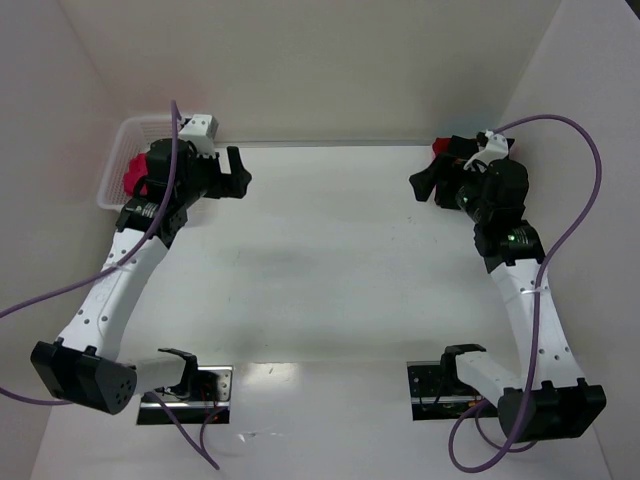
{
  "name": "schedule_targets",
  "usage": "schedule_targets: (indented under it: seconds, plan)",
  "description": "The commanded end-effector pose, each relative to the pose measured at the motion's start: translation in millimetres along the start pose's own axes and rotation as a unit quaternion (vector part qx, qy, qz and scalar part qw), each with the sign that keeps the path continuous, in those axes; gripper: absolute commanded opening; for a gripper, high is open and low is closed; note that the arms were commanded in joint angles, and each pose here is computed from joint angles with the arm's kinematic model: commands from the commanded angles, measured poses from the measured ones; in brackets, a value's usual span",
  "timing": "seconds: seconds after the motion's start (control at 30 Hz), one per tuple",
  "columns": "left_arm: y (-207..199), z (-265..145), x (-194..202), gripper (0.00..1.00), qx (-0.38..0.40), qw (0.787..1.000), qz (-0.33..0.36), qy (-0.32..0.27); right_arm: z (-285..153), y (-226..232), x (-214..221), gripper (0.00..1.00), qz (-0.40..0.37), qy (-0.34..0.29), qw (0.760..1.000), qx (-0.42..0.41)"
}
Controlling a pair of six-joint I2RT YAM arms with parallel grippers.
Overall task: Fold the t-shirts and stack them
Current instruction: Grab crumpled tshirt from bin with the left arm
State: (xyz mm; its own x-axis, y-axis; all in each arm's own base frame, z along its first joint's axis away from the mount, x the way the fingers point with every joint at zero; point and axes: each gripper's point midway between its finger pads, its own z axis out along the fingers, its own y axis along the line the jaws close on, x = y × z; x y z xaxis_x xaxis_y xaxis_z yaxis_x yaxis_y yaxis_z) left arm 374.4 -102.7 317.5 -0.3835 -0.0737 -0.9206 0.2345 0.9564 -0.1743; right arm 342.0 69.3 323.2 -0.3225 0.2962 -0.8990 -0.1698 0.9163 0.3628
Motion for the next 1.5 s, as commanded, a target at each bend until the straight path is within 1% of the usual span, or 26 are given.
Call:
schedule_targets:
  seconds: [0.0, 0.07, 0.13, 0.17, 0.23, 0.27, 0.33, 0.37, 0.4, 0.47, 0.53, 0.6, 0.63, 0.7, 0.77, 0.8, 0.83, 0.9, 0.97, 1.1, 1.2, 1.23, 1.27, 1.3, 1.37, 1.47]
  plan:
    - [0, -9, -14, 1.0, -0.002, 0.999, 0.021, -0.033, -7, 15, -18, 1.0, -0.032, -0.024, 0.999, -0.03]
    - [3, -8, -10, 1.0, -0.009, 0.999, 0.02, -0.029, -8, 33, -18, 1.0, -0.058, -0.023, 0.995, -0.079]
    - [4, -4, -7, 1.0, -0.01, 0.999, 0.02, -0.023, -11, 41, -22, 1.0, -0.066, -0.041, 0.992, -0.102]
    - [10, -1, -2, 1.0, -0.025, 0.999, 0.019, -0.014, -8, 42, -17, 1.0, -0.063, -0.04, 0.991, -0.113]
    - [13, -3, -5, 1.0, -0.035, 0.999, 0.013, -0.016, -5, 48, -24, 1.0, -0.056, -0.048, 0.989, -0.125]
    - [17, -4, -6, 1.0, -0.05, 0.999, 0.007, -0.019, 2, 49, -23, 1.0, -0.055, -0.038, 0.989, -0.132]
    - [26, -4, -8, 1.0, -0.074, 0.997, 0.007, -0.022, 15, 46, -27, 1.0, -0.071, -0.034, 0.988, -0.129]
    - [39, -4, -10, 1.0, -0.112, 0.993, 0.002, -0.024, 19, 47, -23, 1.0, -0.07, -0.027, 0.988, -0.132]
    - [42, -10, -21, 1.0, -0.13, 0.991, -0.01, -0.035, 27, 44, -29, 1.0, -0.067, -0.041, 0.989, -0.124]
    - [67, -11, -19, 1.0, -0.196, 0.98, -0.024, -0.029, 41, 39, -48, 1.0, -0.068, -0.044, 0.992, -0.098]
    - [74, -11, -22, 1.0, -0.216, 0.975, -0.029, -0.034, 54, 36, -53, 1.0, -0.066, -0.039, 0.993, -0.091]
    - [92, -7, -29, 1.0, -0.244, 0.968, -0.037, -0.051, 81, 36, -48, 1.0, -0.055, -0.015, 0.993, -0.099]
    - [98, -2, -28, 1.0, -0.247, 0.967, -0.039, -0.048, 86, 43, -53, 1.0, -0.05, -0.021, 0.993, -0.107]
    - [114, 6, -31, 1.0, -0.244, 0.966, -0.072, -0.051, 101, 61, -51, 1.0, -0.056, -0.022, 0.991, -0.116]
    - [144, 10, -33, 1.0, -0.262, 0.959, -0.096, -0.055, 115, 60, -46, 1.0, -0.054, -0.013, 0.992, -0.111]
    - [158, 14, -35, 1.0, -0.267, 0.956, -0.103, -0.056, 124, 59, -38, 1.0, -0.052, -0.001, 0.992, -0.115]
    - [167, 15, -37, 1.0, -0.275, 0.954, -0.101, -0.058, 127, 62, -41, 1.0, -0.054, -0.004, 0.991, -0.123]
    - [178, 21, -39, 1.0, -0.273, 0.955, -0.101, -0.055, 136, 60, -39, 1.0, -0.053, 0.001, 0.991, -0.121]
    - [200, 30, -36, 1.0, -0.28, 0.952, -0.112, -0.046, 144, 58, -27, 1.0, -0.048, 0.024, 0.991, -0.125]
    - [241, 58, -18, 1.0, -0.295, 0.947, -0.129, -0.015, 146, 55, -12, 1.0, -0.074, 0.039, 0.989, -0.125]
    - [266, 74, -10, 1.0, -0.307, 0.944, -0.121, 0.0, 152, 53, 2, 1.0, -0.078, 0.059, 0.989, -0.113]
    - [293, 87, 9, 1.0, -0.322, 0.937, -0.132, 0.02, 152, 56, 6, 1.0, -0.078, 0.066, 0.988, -0.115]
    - [314, 94, 19, 1.0, -0.336, 0.93, -0.149, 0.026, 146, 62, 6, 1.0, -0.072, 0.057, 0.989, -0.117]
    - [323, 98, 13, 1.0, -0.332, 0.931, -0.152, 0.019, 144, 68, 8, 1.0, -0.07, 0.053, 0.988, -0.125]
    - [347, 105, 31, 1.0, -0.34, 0.924, -0.174, 0.03, 136, 75, -6, 1.0, -0.061, 0.032, 0.99, -0.121]
    - [369, 117, 32, 1.0, -0.357, 0.917, -0.179, 0.025, 128, 75, -9, 1.0, -0.048, 0.032, 0.992, -0.113]
